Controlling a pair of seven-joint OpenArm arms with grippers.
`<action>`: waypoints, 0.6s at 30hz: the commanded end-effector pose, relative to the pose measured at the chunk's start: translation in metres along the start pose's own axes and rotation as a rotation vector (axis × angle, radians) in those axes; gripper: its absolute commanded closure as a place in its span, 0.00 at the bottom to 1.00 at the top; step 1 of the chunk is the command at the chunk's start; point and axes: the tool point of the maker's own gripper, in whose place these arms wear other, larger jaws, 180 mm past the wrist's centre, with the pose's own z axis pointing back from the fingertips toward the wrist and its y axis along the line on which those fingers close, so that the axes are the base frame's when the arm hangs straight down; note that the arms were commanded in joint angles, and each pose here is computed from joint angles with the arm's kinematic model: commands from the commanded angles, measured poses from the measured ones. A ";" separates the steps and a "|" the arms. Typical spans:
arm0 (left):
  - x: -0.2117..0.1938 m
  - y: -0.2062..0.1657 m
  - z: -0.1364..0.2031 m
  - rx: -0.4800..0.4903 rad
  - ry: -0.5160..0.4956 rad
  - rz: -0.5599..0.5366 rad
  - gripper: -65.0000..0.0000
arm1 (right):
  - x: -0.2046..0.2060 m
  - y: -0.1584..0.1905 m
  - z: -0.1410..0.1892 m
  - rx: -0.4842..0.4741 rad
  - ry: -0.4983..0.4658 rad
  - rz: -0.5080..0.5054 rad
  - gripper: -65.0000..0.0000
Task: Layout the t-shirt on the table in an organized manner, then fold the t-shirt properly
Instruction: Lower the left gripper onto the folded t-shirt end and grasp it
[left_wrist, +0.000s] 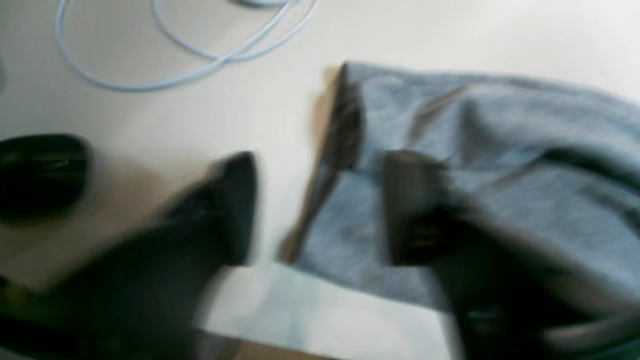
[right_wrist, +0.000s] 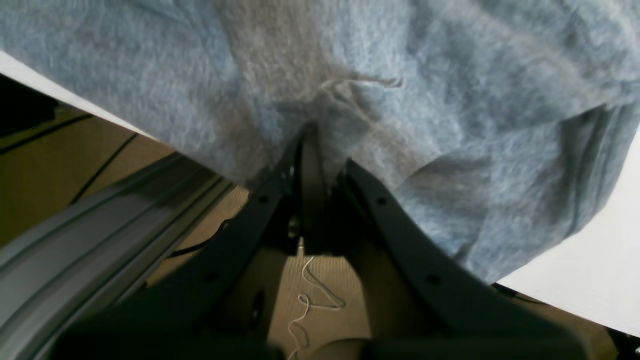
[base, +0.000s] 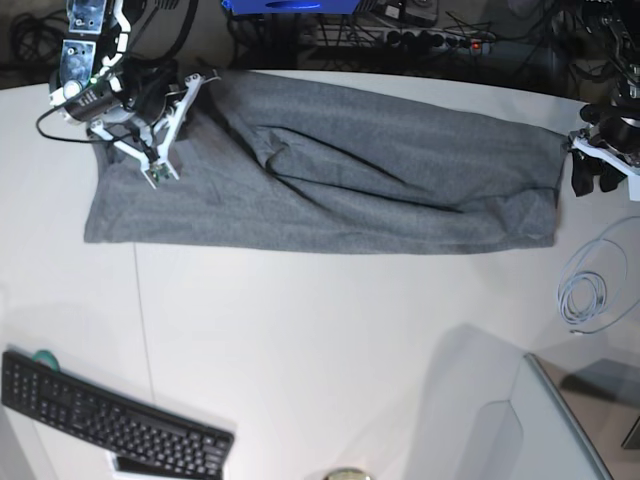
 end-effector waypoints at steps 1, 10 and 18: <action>0.019 -0.007 -0.005 -0.020 -0.046 -0.025 0.79 | 0.008 -0.003 0.004 -0.010 -0.029 0.000 1.00; 0.004 -0.049 -0.064 -0.149 0.026 0.066 1.00 | 0.010 -0.001 0.004 -0.007 -0.031 0.005 1.00; -0.023 -0.036 -0.083 -0.093 0.167 -0.039 1.00 | 0.007 -0.011 0.006 -0.028 -0.025 0.013 1.00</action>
